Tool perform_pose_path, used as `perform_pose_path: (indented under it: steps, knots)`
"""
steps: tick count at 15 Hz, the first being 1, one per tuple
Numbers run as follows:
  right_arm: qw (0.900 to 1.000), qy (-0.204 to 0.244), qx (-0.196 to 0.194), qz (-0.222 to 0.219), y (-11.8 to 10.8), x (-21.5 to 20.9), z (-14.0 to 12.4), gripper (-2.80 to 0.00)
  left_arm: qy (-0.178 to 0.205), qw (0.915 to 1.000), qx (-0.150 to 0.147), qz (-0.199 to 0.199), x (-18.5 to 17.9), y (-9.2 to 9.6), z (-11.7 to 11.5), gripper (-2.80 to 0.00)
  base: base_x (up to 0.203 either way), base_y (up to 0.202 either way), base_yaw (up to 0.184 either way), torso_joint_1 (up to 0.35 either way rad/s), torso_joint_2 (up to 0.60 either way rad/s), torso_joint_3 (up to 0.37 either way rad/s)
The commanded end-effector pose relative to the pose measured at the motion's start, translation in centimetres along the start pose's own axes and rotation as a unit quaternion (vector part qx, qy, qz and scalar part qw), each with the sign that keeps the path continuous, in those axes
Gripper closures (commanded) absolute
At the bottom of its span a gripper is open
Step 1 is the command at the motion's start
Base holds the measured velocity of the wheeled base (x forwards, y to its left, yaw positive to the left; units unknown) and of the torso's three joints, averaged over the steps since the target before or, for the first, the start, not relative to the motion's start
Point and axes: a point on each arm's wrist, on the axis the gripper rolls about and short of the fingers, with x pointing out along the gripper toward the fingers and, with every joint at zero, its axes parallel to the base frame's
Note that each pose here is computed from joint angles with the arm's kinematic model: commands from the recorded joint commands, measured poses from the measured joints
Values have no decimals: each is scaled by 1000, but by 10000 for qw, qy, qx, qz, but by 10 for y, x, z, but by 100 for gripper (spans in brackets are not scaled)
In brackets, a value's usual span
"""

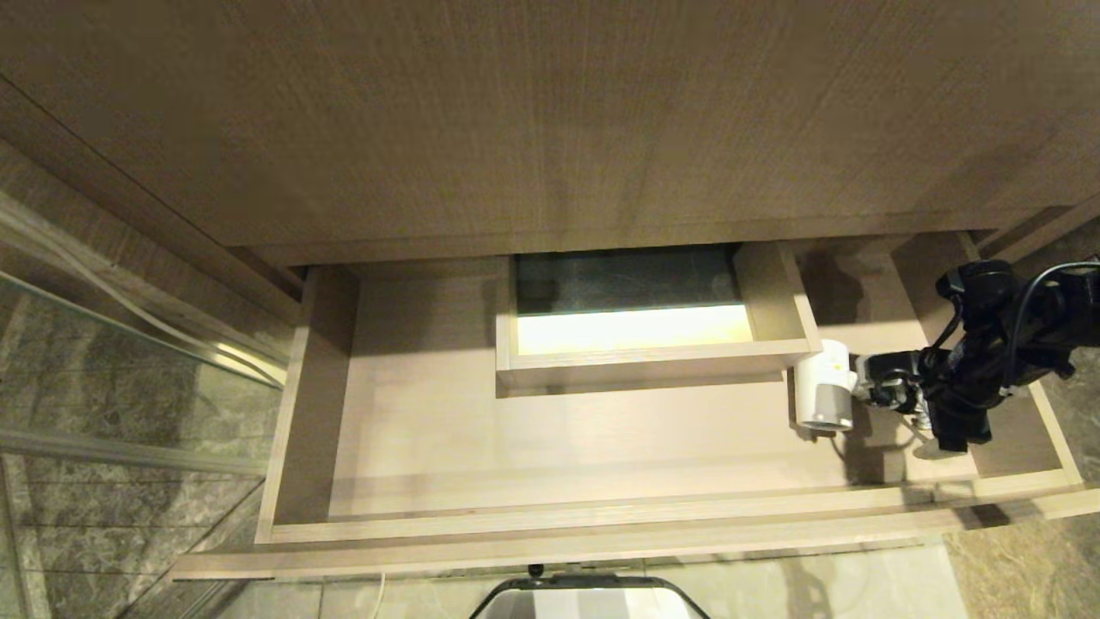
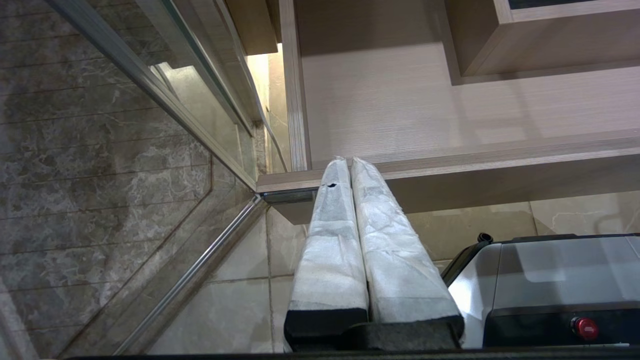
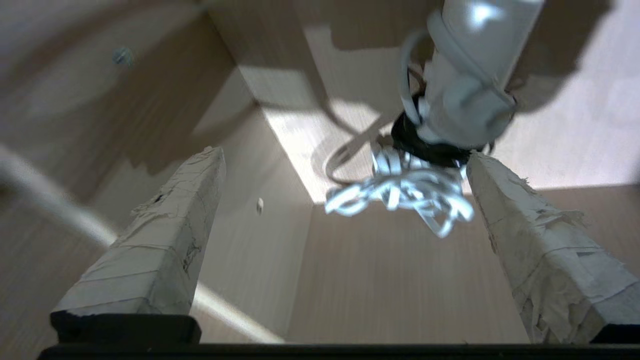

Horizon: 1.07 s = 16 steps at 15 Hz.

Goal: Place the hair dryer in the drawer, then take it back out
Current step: Take the hairdryer out

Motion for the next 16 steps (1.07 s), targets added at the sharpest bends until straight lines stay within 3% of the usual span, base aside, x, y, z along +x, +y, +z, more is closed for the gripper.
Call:
perform_pose_path:
  steps: [1, 7, 16]
  knots:
    - [9998, -134, -14, 124, -3, 17, 3, -280, 3, 10000, 2, 0, 0, 0, 0, 0, 0, 0, 0, 0, 0, 0]
    - [9976, -689, -96, -37, -17, 38, 10, -280, 6, 10000, 2, 4, 0, 0, 0, 0, 0, 0, 0, 0, 0, 0]
    - [9965, -827, -111, -101, -18, 66, 20, -280, 5, 10000, 2, 0, 0, 0, 0, 0, 0, 0, 0, 0, 0, 0]
